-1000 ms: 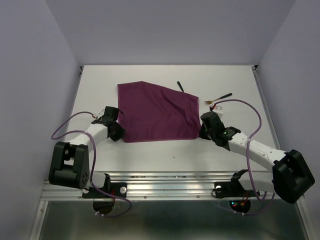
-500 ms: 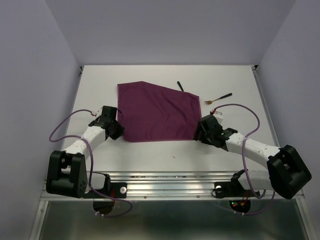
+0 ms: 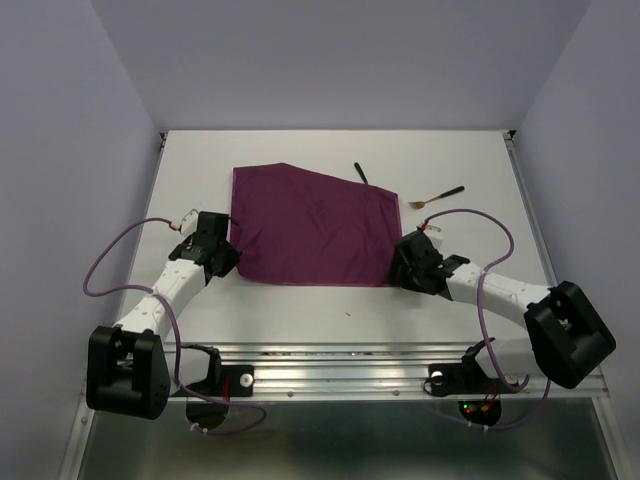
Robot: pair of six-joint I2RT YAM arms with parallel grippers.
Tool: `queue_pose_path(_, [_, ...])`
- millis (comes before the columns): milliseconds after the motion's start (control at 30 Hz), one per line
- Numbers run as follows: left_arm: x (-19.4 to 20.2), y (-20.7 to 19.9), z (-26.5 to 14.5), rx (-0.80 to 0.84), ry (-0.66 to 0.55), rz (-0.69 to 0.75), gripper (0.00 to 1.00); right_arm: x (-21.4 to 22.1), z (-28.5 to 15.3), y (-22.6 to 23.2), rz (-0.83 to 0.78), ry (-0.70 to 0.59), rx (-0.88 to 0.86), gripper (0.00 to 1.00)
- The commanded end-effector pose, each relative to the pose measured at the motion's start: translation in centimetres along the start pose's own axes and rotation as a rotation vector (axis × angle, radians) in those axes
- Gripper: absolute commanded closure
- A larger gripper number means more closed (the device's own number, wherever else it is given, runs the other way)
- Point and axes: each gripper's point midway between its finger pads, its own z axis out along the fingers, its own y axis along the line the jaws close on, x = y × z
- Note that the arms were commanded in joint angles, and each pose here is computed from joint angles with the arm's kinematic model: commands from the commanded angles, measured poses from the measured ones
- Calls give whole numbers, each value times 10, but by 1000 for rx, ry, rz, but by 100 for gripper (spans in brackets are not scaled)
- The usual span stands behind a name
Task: Fold the napkin into a case and place the utensils inside
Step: Flatten out the crumpled napkin at the center of the board.
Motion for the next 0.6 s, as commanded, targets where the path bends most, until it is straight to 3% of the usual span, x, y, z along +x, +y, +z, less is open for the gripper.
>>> queue_pose_path(0, [-16, -2, -8, -10, -55, -30, 100, -6, 0, 20, 57, -14, -108, 26])
queue_pose_path(233, [-10, -5, -3, 6, -28, -27, 100, 6, 7, 35, 112, 29, -190, 37])
queue_pose_path(567, [-9, -3, -3, 5, -30, -23, 100, 7, 17, 18, 4, 34, -88, 47])
